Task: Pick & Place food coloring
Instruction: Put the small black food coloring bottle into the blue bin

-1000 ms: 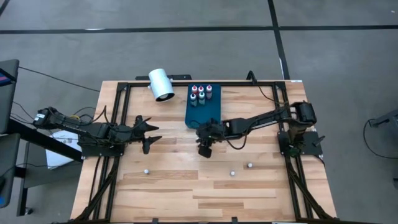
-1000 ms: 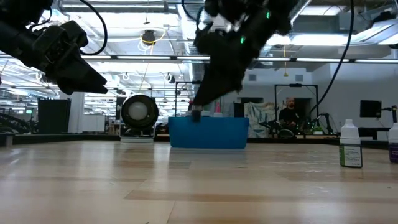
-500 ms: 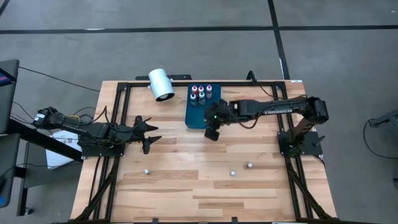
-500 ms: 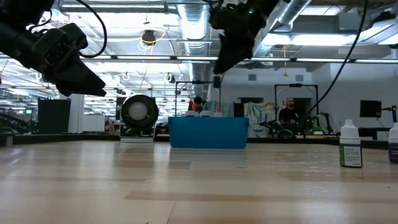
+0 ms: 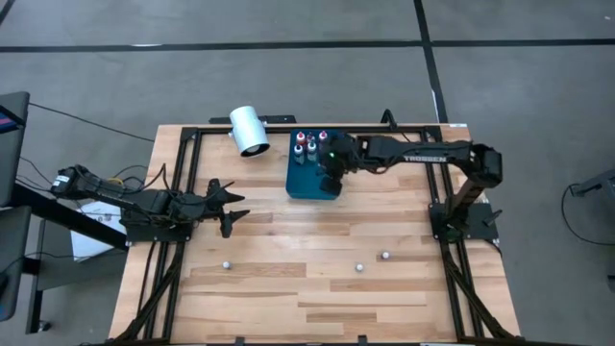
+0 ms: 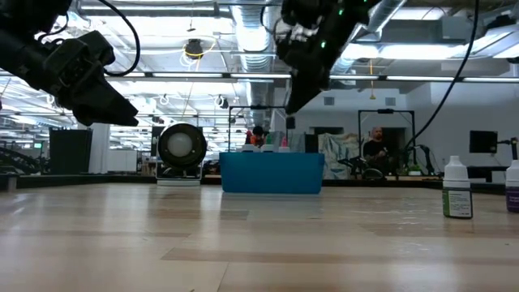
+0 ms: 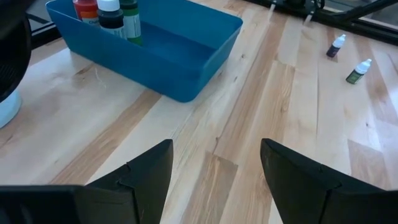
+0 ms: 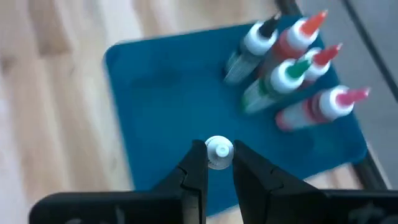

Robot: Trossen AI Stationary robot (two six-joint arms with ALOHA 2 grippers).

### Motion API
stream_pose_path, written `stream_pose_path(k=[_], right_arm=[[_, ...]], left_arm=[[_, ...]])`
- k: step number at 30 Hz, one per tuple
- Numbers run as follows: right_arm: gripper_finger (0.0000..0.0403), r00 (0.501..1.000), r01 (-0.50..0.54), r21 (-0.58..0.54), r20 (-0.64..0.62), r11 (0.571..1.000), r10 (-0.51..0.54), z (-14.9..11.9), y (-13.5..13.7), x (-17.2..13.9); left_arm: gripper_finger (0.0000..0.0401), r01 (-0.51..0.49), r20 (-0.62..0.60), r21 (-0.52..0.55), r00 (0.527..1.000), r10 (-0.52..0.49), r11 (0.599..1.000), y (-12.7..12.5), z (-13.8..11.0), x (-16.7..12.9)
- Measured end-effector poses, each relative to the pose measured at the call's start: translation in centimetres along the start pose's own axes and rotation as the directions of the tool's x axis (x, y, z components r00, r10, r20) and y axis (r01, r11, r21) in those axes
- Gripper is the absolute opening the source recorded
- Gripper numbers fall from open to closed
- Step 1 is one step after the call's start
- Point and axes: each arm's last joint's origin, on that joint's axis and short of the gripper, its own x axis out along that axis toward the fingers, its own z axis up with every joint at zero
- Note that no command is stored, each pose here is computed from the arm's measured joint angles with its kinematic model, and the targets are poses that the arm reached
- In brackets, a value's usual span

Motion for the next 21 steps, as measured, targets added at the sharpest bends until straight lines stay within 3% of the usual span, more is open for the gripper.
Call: stream_pose_path(k=[11,21], right_arm=[[0.0048,0.999,-0.046,0.005,0.027,0.999,0.046,-0.5,-5.4,4.3],[0.0048,0.997,-0.080,0.004,0.013,0.997,0.080,-1.1,-6.5,7.4]], left_arm=[[0.0234,0.004,-0.040,0.017,0.999,-0.003,1.000,0.1,-0.4,0.0],[0.0234,-0.013,-0.080,0.029,0.997,0.016,0.999,0.3,-0.8,0.0]])
